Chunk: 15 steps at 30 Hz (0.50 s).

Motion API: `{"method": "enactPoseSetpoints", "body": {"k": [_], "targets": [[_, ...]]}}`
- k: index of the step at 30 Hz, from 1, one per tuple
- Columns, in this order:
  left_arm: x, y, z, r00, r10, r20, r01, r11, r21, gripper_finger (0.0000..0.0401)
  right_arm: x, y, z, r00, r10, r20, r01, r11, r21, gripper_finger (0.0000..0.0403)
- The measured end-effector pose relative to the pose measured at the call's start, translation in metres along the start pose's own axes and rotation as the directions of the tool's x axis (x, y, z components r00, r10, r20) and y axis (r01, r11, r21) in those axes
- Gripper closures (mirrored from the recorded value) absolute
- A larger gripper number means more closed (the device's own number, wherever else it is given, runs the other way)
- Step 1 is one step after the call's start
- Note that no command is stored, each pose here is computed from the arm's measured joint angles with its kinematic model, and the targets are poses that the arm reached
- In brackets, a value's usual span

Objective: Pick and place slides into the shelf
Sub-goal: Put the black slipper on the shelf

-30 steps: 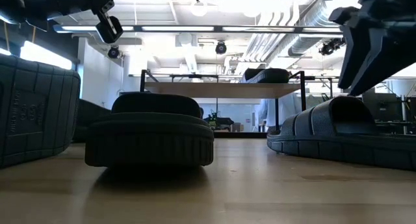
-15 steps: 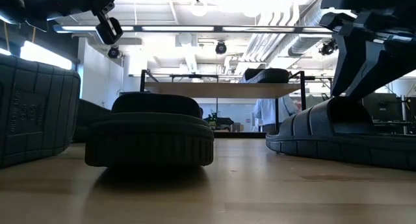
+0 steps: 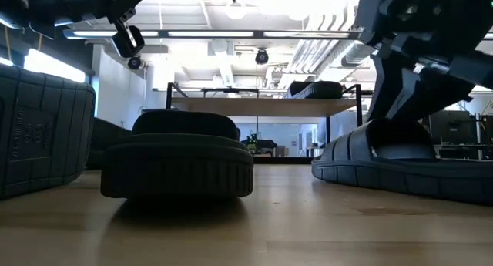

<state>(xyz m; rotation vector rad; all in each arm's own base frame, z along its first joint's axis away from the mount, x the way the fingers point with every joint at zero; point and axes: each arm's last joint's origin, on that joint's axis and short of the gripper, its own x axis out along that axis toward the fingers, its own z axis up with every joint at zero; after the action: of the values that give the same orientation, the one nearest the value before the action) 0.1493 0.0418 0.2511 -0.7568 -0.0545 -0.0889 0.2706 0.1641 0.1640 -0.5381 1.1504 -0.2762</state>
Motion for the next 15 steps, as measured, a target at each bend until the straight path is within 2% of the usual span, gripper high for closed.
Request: {"method": "enactPoseSetpoints", "body": {"k": [7, 15], "targets": [[0.0000, 0.0000, 0.0000, 1.000, 0.000, 0.000, 0.000, 1.000, 0.000, 0.0400, 0.0063, 0.0032, -0.0003, 0.998, -0.059, 0.003, 0.059, 0.998, 0.009, 0.0308], [0.0000, 0.0013, -0.0012, 1.000, 0.013, -0.011, -0.013, 1.000, -0.007, 0.0400, 0.0066, 0.0025, 0.0006, 0.997, -0.078, 0.015, 0.076, 0.989, 0.125, 0.0395]]}}
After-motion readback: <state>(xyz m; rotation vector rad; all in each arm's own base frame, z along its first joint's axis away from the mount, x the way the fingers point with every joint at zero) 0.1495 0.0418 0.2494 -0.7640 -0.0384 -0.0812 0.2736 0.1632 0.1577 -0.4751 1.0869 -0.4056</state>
